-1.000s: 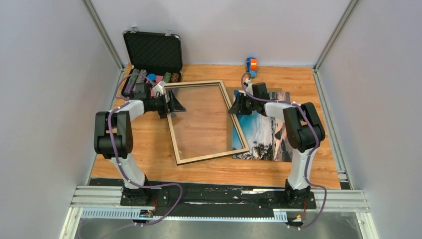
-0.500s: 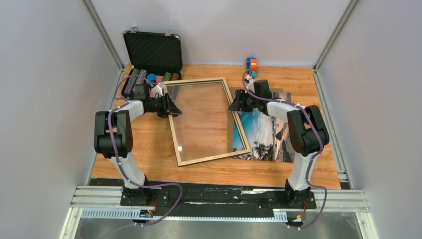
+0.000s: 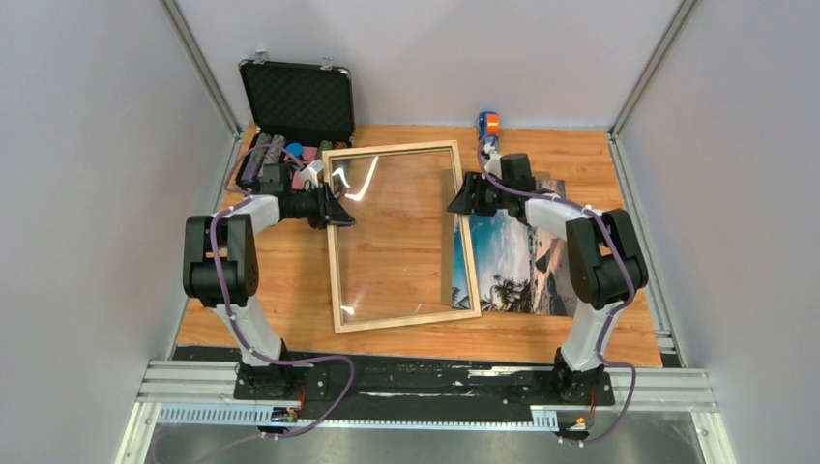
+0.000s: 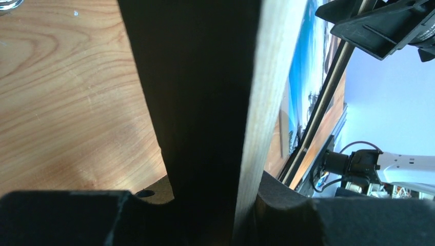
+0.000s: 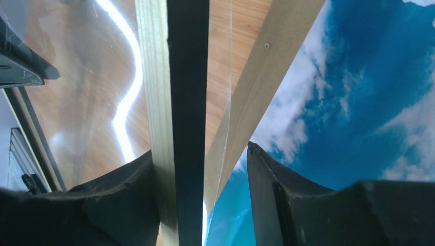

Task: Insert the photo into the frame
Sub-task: Pick up the photo frame from the center of the board.

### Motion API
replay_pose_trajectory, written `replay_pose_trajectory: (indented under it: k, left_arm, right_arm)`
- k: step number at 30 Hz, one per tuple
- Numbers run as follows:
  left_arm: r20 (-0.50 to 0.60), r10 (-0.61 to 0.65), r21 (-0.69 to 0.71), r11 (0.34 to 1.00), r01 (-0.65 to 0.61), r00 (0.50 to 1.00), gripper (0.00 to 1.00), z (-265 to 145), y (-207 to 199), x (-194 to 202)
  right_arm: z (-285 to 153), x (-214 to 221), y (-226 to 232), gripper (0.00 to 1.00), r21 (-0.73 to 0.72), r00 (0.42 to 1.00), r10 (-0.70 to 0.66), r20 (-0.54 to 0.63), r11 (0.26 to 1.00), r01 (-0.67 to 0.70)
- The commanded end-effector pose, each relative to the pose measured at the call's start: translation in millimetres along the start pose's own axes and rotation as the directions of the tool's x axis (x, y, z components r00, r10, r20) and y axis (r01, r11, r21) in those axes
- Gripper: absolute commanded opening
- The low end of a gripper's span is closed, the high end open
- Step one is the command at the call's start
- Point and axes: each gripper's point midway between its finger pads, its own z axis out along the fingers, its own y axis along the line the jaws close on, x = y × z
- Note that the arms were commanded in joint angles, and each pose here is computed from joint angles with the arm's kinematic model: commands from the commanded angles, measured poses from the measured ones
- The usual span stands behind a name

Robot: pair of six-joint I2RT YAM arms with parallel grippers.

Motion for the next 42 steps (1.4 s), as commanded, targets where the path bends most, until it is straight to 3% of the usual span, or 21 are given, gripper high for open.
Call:
replay_pose_trajectory:
  k: [1,8,16,27,30,34,38,42]
  left_arm:
    - [0.088,0.216,0.005,0.976,-0.217,0.972,0.11,-10.4,-16.3,-28.5]
    - [0.097,0.222,0.027,0.974,-0.226,0.970,0.13,-10.5,-21.0,-29.1]
    - [0.100,0.211,0.056,0.974,-0.218,0.972,0.22,-8.8,-23.3,-26.5]
    - [0.100,0.199,0.080,0.975,-0.207,0.975,0.28,-9.2,-27.7,-25.5]
    - [0.100,0.199,0.092,0.974,-0.208,0.975,0.32,-9.8,-30.2,-25.2]
    - [0.100,0.204,0.100,0.972,-0.213,0.974,0.41,-11.6,-33.7,-24.6]
    - [0.097,0.211,0.092,0.971,-0.220,0.973,0.58,-13.3,-34.4,-24.1]
    - [0.091,0.216,0.074,0.972,-0.223,0.972,0.74,-14.5,-32.8,-23.5]
  right_arm:
    - [-25.1,-27.9,8.4,0.56,-0.045,0.996,-0.021,0.087,0.999,0.025]
    - [-48.4,-36.7,-2.4,0.73,-0.166,0.992,0.076,0.105,0.984,-0.058]
    - [-51.3,-26.0,15.7,0.75,-0.324,0.994,0.091,0.066,0.944,-0.065]
    - [-40.7,-16.2,23.1,0.71,-0.368,0.995,0.093,0.031,0.927,-0.075]
    - [-34.6,-15.2,22.0,0.62,-0.355,0.996,0.092,0.023,0.932,-0.078]
    - [-29.0,-17.3,15.1,0.29,-0.330,0.995,0.100,0.026,0.940,-0.086]
    - [-27.0,-18.6,13.2,0.08,-0.325,0.994,0.107,0.030,0.941,-0.091]
    - [-27.4,-18.7,13.5,0.00,-0.322,0.994,0.108,0.034,0.942,-0.091]
